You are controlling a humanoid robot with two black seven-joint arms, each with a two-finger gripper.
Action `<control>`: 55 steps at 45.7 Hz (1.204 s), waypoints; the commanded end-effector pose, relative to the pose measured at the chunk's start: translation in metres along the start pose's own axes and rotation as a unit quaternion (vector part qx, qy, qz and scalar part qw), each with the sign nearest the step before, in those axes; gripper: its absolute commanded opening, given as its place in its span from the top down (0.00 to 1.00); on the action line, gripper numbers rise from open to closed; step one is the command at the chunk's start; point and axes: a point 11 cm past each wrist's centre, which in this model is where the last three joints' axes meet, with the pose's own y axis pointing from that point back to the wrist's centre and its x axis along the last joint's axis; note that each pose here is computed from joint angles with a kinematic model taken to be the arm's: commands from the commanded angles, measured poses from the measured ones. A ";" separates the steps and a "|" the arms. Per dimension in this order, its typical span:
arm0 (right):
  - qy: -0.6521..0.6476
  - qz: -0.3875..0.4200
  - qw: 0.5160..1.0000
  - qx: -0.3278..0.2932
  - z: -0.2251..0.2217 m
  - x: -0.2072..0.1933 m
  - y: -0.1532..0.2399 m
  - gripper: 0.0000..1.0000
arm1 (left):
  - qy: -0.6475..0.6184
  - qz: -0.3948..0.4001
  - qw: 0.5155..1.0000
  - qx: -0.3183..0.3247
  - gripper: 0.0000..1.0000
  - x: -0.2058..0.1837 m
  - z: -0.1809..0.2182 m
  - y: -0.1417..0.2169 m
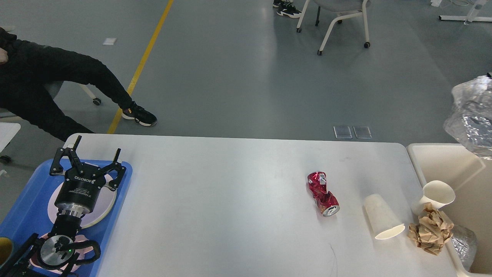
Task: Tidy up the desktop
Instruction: 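Lift the foil wrapper and carry it off the table, then release the foil wrapper into the bin beyond the table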
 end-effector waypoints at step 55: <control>-0.004 0.182 0.977 -0.113 0.143 -0.112 -0.254 1.00 | 0.000 0.000 1.000 0.000 0.04 0.000 0.000 0.000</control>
